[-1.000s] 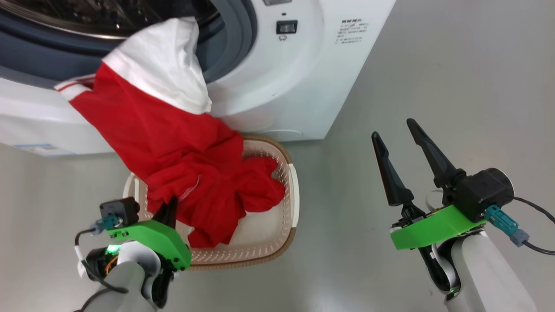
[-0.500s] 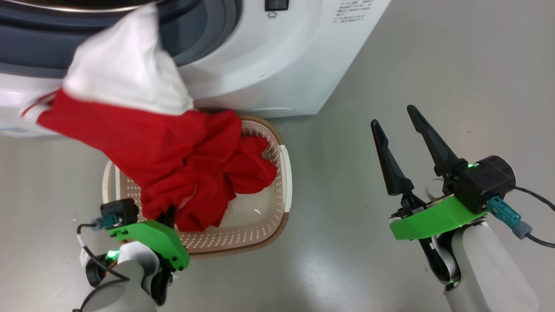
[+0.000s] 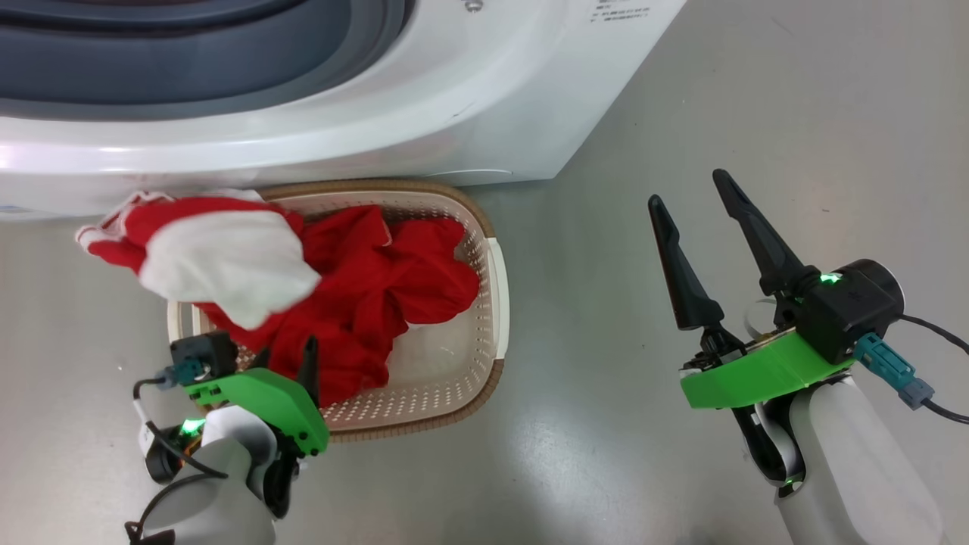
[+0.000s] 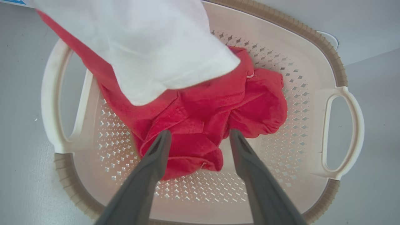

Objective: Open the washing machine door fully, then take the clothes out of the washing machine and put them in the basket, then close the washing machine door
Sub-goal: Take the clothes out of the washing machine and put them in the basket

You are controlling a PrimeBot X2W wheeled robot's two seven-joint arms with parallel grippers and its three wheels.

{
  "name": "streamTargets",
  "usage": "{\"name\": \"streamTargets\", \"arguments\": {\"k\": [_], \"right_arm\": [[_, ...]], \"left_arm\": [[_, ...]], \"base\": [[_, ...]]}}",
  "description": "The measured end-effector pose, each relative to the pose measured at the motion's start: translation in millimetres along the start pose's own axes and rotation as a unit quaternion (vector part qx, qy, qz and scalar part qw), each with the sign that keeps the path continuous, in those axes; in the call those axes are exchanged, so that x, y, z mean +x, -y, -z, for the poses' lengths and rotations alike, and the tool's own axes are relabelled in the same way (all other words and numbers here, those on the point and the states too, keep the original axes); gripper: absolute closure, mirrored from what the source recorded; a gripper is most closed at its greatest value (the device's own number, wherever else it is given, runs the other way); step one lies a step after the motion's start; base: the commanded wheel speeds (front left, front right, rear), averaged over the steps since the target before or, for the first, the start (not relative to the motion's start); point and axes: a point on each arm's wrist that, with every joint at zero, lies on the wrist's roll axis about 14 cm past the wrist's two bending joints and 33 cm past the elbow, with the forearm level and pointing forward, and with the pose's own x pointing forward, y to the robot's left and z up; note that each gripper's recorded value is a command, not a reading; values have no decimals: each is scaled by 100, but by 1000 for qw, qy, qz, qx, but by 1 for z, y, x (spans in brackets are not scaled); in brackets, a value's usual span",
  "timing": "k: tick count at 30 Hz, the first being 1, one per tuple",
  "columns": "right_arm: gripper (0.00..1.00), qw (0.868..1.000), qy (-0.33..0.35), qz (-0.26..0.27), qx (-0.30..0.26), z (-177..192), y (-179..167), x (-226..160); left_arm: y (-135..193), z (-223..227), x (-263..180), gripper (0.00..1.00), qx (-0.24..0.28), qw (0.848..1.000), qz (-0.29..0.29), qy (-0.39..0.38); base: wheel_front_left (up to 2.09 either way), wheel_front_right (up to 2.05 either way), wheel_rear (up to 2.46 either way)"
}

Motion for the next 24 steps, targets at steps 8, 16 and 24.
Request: {"name": "streamTargets", "arguments": {"k": [8,16,24], "right_arm": [[0,1000,4,-4,0,-4,-3,0],[0,1000,14,-10,-2,-15,-9,-1],[0,999,28,-17,-7,-32,-18,-7]], "left_arm": [[2,-9,-4,0,9,1000,5,15],[8,-32,-14,0,6,998,17,53],[17,-64,-38,0,15,992,39,122]], "base": [[0,0,0],[0,0,0],[0,0,0]]}}
